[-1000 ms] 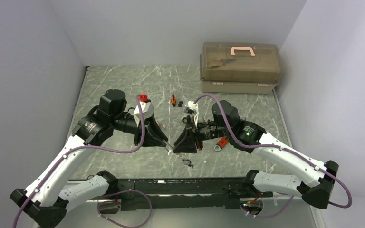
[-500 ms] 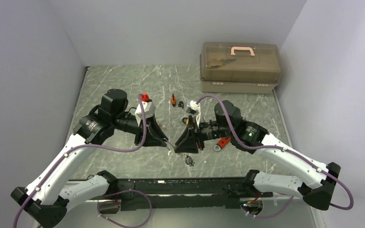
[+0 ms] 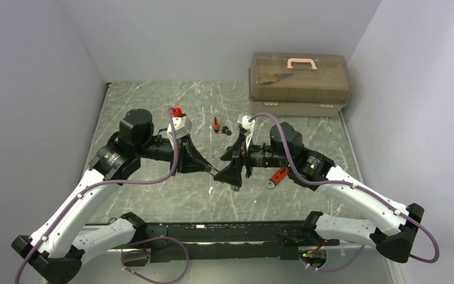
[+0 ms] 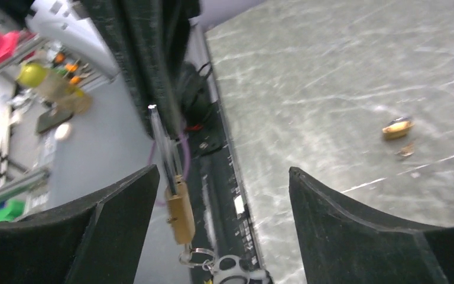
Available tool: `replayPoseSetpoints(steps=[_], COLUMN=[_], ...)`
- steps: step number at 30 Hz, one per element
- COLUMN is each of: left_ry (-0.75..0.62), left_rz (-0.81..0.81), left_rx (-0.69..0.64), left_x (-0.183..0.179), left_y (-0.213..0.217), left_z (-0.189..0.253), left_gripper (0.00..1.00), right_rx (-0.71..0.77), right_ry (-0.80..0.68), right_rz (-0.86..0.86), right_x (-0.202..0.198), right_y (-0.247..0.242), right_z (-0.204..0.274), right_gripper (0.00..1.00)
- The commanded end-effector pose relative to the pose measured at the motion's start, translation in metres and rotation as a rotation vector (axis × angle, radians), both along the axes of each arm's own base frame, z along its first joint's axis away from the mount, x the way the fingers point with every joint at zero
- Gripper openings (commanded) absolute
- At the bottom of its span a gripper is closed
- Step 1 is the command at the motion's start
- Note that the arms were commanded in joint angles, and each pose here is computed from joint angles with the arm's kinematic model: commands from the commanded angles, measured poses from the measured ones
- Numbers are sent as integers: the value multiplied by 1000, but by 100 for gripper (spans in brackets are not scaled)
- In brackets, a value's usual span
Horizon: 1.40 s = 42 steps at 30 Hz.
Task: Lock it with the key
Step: Lock the lock.
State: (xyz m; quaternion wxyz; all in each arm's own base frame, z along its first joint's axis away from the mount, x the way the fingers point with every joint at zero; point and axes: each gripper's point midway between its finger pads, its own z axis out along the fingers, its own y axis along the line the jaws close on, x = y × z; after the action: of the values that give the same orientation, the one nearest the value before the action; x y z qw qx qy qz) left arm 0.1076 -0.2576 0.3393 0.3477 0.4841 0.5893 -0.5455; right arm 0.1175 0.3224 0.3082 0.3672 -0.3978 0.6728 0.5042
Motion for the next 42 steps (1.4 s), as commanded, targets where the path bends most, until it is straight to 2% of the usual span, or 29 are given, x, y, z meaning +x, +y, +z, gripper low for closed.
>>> replayPoseSetpoints(steps=[1,6,9,14,19,27,33,38,42], left_ry=[-38,-16,1,48,76,92,95,97,103], left_rz=[164,270,329,380,392,393,383,377,375], left_rx=[-154,-204,-227,-264,-288,-303,-308,-307,-302], left_x=[16,27,34,44,49,54,56,56,56], left_y=[-2,1,4,4,5,6,5,4,3], left_z=[57,85,100,116,125,126,125,123,120], left_gripper=[0,0,0,0,0,0,0,0,0], right_rx=[150,301,365,425,437,452,450,455,463], right_ry=[-128,-170,-179,-203,-208,-207,-190,-186,-180], right_rz=[-150,-143,-65,45,91,100,95,101,104], right_x=[41,58,54,43,41,40,42,41,39], right_y=[-3,-23,-30,-29,-25,-24,-23,-23,-24], right_z=[46,79,98,119,126,131,128,128,131], right_gripper=[85,82,75,70,60,39,31,28,18])
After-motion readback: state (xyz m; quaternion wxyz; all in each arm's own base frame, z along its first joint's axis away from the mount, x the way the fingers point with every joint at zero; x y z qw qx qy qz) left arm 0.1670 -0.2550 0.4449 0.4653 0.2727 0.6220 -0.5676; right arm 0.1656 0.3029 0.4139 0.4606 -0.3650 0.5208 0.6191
